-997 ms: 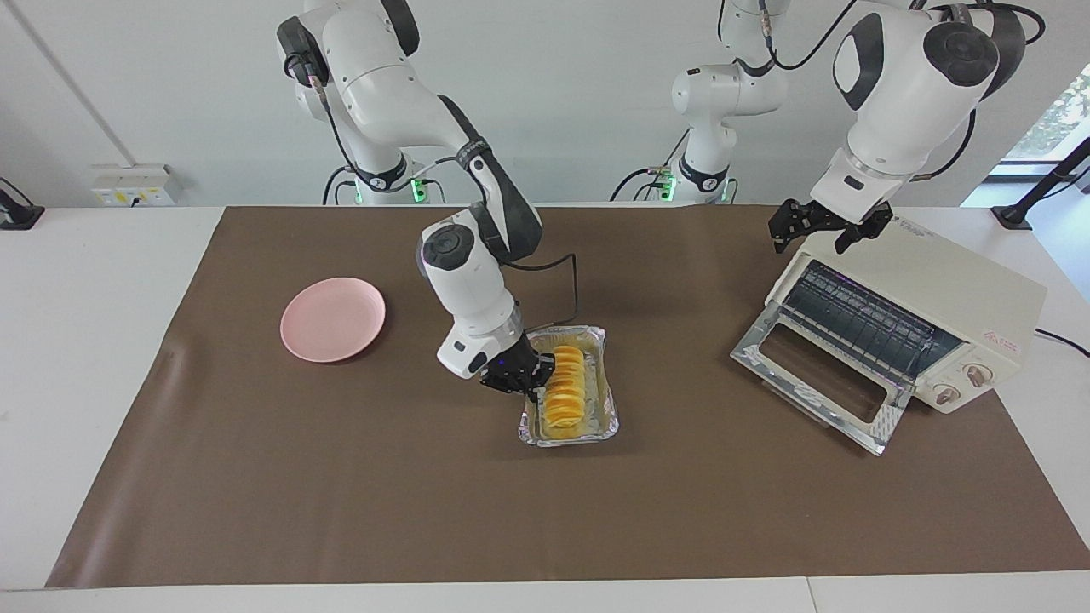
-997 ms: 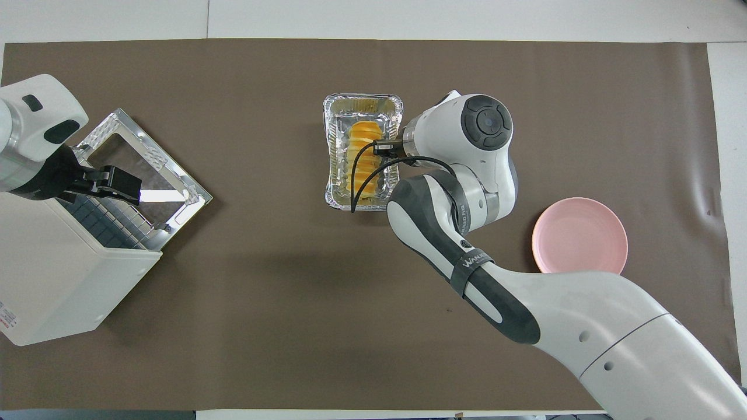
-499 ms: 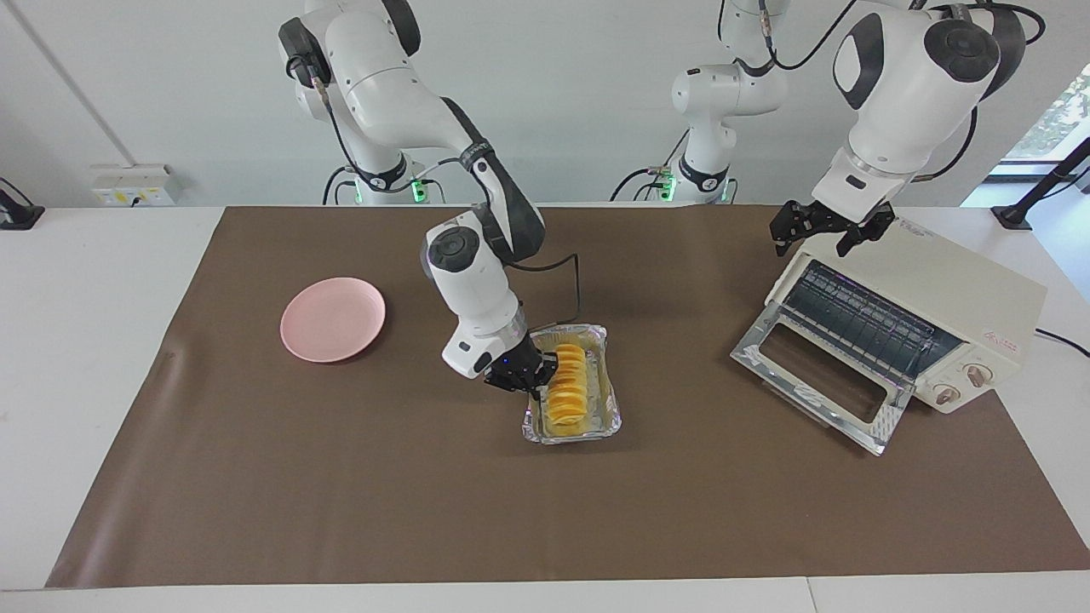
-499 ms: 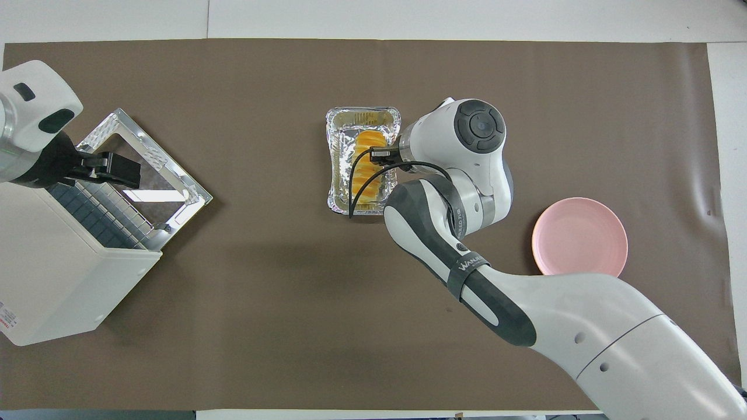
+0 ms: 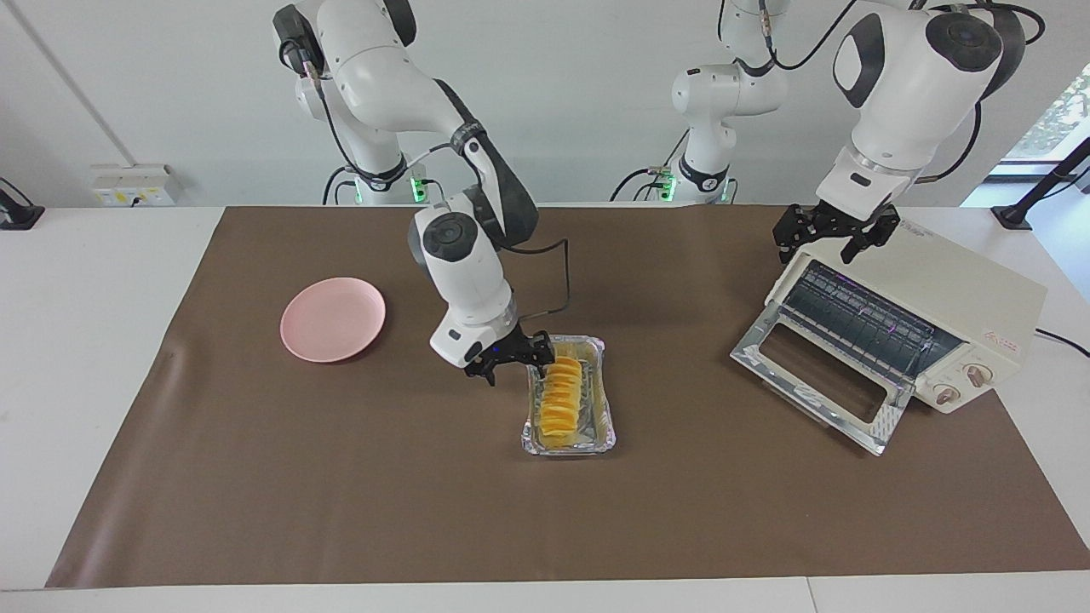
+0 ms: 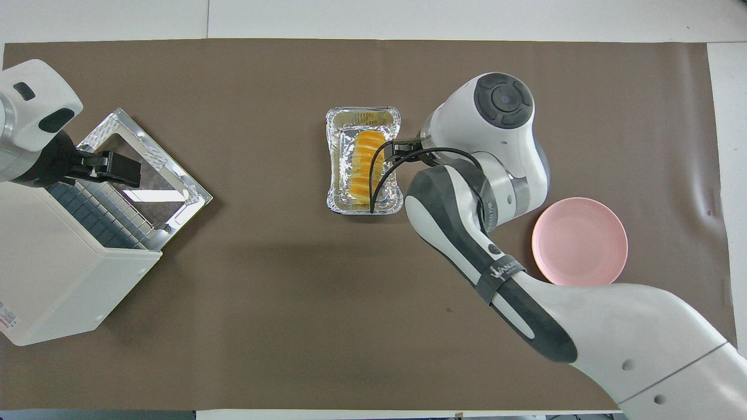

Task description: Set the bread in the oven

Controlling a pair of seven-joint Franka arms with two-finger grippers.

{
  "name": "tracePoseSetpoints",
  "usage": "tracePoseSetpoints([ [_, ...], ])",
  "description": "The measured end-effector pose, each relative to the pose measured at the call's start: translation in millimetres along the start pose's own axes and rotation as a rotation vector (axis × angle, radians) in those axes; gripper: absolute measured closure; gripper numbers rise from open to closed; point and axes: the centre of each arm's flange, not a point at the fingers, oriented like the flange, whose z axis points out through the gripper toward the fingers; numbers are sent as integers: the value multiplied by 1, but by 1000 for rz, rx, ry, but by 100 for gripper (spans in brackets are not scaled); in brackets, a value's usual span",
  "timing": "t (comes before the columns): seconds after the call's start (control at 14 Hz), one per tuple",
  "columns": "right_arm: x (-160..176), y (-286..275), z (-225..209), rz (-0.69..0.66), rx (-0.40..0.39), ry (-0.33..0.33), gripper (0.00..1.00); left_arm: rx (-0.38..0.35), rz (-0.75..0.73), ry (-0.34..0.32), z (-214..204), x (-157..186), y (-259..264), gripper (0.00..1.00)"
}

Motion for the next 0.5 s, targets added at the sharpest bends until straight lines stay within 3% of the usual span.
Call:
tracePoseSetpoints([
  [0.5, -23, 155, -174, 45, -71, -61, 0, -6, -2, -2, 2, 1, 6, 0],
])
